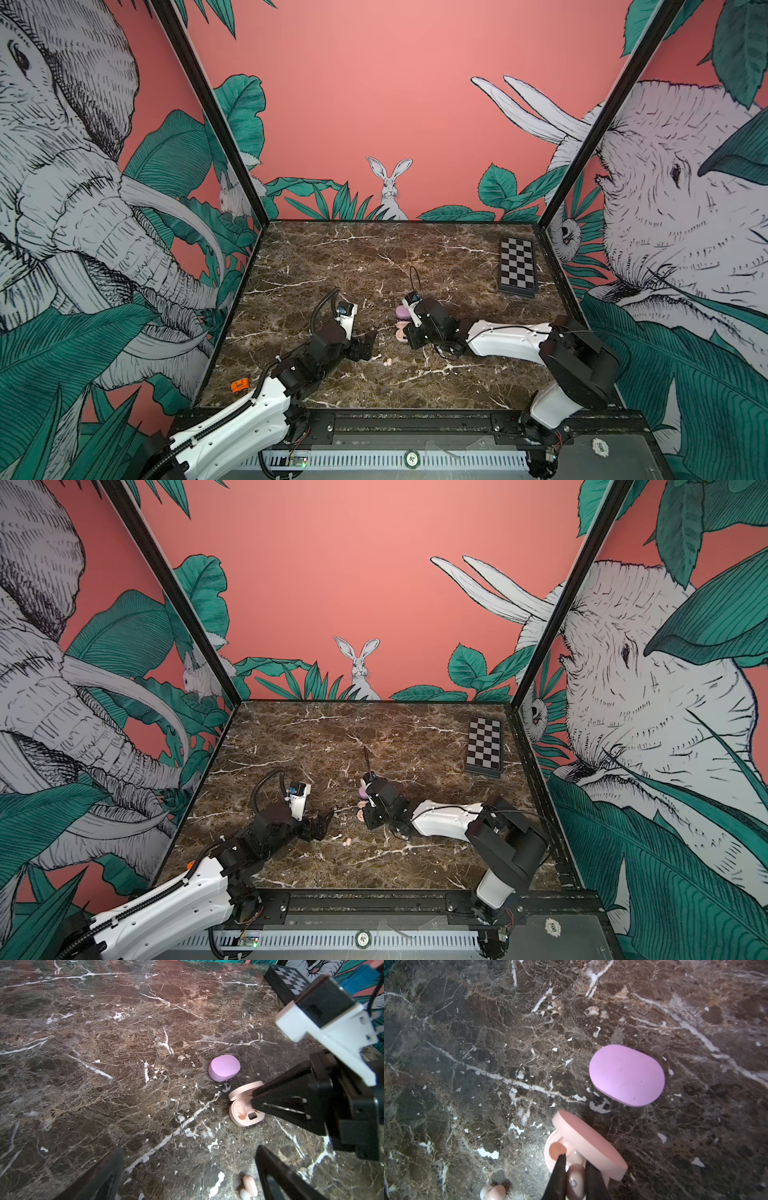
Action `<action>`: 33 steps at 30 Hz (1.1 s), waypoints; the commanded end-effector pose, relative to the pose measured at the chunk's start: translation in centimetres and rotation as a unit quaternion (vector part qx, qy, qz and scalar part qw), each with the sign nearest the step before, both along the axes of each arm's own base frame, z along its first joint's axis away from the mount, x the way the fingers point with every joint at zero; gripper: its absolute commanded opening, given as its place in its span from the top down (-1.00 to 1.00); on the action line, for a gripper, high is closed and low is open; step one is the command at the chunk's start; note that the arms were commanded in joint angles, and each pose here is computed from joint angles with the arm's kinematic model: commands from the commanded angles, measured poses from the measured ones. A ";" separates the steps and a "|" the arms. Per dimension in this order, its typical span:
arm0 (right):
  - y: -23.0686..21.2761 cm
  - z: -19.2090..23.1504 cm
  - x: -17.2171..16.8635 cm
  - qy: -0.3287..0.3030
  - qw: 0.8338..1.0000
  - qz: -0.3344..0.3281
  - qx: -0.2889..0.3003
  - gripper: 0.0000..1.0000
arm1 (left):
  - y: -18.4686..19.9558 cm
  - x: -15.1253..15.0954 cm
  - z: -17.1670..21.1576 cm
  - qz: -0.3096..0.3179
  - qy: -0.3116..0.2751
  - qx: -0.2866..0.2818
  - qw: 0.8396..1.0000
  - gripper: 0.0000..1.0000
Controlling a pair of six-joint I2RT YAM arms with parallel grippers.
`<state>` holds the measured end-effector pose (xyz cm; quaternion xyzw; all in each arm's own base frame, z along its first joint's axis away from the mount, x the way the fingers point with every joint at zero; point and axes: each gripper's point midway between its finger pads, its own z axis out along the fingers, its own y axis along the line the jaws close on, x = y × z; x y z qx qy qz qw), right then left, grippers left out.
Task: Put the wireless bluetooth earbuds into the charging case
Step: 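Lower the pink earbud into an empty slot of the pink case, then open the right gripper to release the earbud into the case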
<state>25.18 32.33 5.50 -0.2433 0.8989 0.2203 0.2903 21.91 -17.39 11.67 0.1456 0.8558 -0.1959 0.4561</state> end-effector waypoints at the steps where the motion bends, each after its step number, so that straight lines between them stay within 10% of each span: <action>1: 0.1 -0.2 0.3 -0.006 1.000 0.000 0.005 0.75 | -0.1 0.2 0.3 0.002 -0.008 -0.003 1.000 -0.98; 33: -0.9 0.4 -0.2 -0.019 1.000 0.001 0.013 0.71 | -0.2 0.2 0.4 0.000 -0.007 -0.003 1.000 -0.98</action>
